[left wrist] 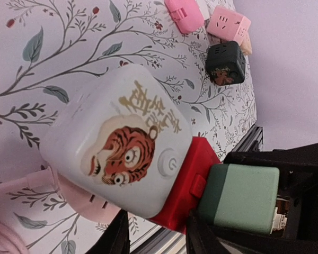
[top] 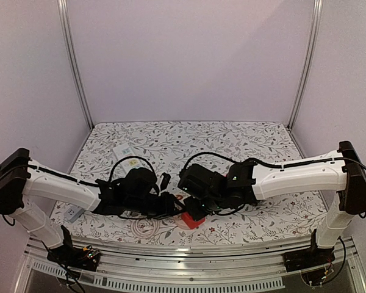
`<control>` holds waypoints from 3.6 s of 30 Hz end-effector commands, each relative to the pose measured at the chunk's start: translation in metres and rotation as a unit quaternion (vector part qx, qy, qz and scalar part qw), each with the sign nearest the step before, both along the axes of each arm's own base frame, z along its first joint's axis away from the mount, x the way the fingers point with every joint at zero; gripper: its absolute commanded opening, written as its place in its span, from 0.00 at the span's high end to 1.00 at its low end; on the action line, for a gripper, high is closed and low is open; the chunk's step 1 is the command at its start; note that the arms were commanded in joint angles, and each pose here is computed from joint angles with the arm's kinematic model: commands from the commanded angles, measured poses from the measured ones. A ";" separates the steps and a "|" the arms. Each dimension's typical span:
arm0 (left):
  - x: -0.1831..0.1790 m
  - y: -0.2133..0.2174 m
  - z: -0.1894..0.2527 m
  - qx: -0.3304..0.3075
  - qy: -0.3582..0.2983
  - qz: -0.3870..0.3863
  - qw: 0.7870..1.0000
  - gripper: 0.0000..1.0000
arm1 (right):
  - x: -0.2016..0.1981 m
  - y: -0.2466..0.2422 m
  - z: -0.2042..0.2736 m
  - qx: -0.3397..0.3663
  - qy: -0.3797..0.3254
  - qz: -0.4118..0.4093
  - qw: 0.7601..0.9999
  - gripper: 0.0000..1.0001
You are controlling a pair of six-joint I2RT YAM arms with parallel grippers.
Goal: Pull the plug off the socket
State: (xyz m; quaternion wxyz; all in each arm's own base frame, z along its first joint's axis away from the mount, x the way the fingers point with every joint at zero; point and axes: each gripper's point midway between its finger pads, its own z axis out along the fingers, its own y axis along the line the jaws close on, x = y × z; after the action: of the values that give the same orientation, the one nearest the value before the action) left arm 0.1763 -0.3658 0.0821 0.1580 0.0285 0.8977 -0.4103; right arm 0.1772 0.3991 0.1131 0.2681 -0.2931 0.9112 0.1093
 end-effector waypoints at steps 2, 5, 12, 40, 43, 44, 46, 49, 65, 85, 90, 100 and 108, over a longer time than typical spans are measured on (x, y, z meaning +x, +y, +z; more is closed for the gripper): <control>-0.023 0.021 -0.048 0.093 0.033 -0.012 0.995 0.65 | -0.002 0.013 0.009 0.052 0.008 -0.007 0.999 0.72; -0.026 0.022 -0.052 0.098 0.037 -0.014 0.994 0.66 | 0.000 0.010 0.011 0.073 0.018 -0.013 0.997 0.72; -0.026 0.022 -0.052 0.099 0.035 -0.012 0.994 0.69 | 0.002 0.004 0.014 0.101 0.032 -0.027 0.994 0.74; -0.026 0.026 -0.056 0.109 0.035 -0.010 0.993 0.75 | -0.011 0.017 0.013 -0.004 -0.030 -0.002 1.000 0.78; -0.026 0.026 -0.057 0.111 0.035 -0.010 0.993 0.75 | -0.012 0.018 0.017 0.007 -0.029 -0.002 1.000 0.78; -0.026 0.026 -0.057 0.111 0.036 -0.009 0.993 0.75 | -0.011 0.018 0.018 0.011 -0.028 -0.003 1.000 0.78; -0.026 0.026 -0.057 0.111 0.036 -0.009 0.993 0.75 | -0.010 0.018 0.020 0.023 -0.023 -0.006 0.999 0.78; -0.026 0.026 -0.058 0.111 0.036 -0.009 0.993 0.75 | -0.008 0.016 0.022 0.049 -0.010 -0.013 0.999 0.78; -0.026 0.025 -0.060 0.114 0.037 -0.011 0.993 0.76 | 0.000 0.010 0.024 0.097 0.031 -0.035 0.994 0.80; -0.026 0.023 -0.061 0.116 0.038 -0.013 0.992 0.78 | -0.007 0.016 0.023 0.001 -0.024 -0.016 1.000 0.82; -0.026 0.023 -0.061 0.117 0.038 -0.013 0.992 0.78 | -0.006 0.017 0.032 0.024 -0.021 -0.020 0.999 0.82; -0.026 0.024 -0.062 0.118 0.040 -0.013 0.992 0.78 | 0.001 0.011 0.035 0.097 0.027 -0.040 0.994 0.82; -0.027 0.024 -0.062 0.120 0.042 -0.014 0.992 0.78 | 0.001 0.010 0.039 0.116 0.038 -0.043 0.992 0.83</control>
State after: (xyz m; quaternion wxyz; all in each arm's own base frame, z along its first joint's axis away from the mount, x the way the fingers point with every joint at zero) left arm 0.1738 -0.3798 0.0848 0.1661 0.0359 0.8944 -0.4138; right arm 0.1772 0.3870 0.1155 0.2474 -0.2417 0.9282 0.1372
